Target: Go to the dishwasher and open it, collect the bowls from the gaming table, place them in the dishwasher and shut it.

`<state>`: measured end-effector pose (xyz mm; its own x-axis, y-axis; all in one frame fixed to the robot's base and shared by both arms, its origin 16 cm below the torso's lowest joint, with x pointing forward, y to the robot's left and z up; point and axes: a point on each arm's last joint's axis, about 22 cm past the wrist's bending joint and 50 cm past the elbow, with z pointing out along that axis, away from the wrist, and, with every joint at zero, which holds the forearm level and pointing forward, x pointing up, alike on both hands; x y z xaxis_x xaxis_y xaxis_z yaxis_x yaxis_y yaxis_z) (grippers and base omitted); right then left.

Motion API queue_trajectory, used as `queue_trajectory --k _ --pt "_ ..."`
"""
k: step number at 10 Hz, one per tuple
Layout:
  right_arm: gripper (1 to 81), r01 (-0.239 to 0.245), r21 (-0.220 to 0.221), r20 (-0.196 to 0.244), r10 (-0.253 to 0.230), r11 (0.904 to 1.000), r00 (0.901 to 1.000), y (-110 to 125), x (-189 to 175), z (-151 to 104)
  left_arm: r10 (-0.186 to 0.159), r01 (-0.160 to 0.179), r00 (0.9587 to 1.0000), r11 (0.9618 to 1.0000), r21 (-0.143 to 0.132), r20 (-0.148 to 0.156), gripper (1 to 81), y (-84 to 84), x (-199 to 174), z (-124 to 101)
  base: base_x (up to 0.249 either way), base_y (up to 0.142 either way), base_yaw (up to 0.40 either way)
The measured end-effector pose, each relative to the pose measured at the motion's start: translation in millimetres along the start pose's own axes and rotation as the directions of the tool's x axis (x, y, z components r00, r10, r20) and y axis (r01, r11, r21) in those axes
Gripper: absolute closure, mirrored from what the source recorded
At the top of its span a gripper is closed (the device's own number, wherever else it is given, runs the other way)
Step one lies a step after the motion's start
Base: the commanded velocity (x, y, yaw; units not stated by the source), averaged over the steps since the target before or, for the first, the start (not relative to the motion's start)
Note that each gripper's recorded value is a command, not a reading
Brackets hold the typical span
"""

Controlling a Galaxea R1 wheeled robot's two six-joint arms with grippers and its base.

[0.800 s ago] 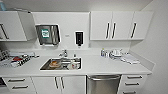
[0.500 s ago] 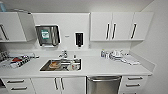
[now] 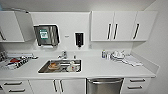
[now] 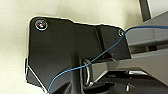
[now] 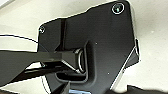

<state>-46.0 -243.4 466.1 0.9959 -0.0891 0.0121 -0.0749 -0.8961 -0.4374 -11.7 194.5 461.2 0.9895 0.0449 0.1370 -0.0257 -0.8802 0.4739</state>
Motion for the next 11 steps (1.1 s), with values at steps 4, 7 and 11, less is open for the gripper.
queue_trajectory --k 4,7,11 --pt "1.0 0.0 -0.001 -0.001 0.0 1.0 1.0 0.3 -0.1 -0.2 0.0 0.0 1.0 1.0 0.0 -0.002 1.0 0.0 1.0 0.1 0.107 0.0 0.0" --pt "1.0 0.0 0.0 0.0 0.0 1.0 1.0 0.1 -0.2 -0.1 0.0 0.0 1.0 1.0 0.0 -0.002 1.0 -0.3 1.0 -0.1 0.109 0.0 0.0" --pt "1.0 0.001 0.0 -0.007 -0.001 1.0 1.0 -0.3 6.3 -0.1 0.003 -0.003 1.0 1.0 0.0 -0.009 1.0 -0.2 8.3 0.8 0.047 0.0 0.0"
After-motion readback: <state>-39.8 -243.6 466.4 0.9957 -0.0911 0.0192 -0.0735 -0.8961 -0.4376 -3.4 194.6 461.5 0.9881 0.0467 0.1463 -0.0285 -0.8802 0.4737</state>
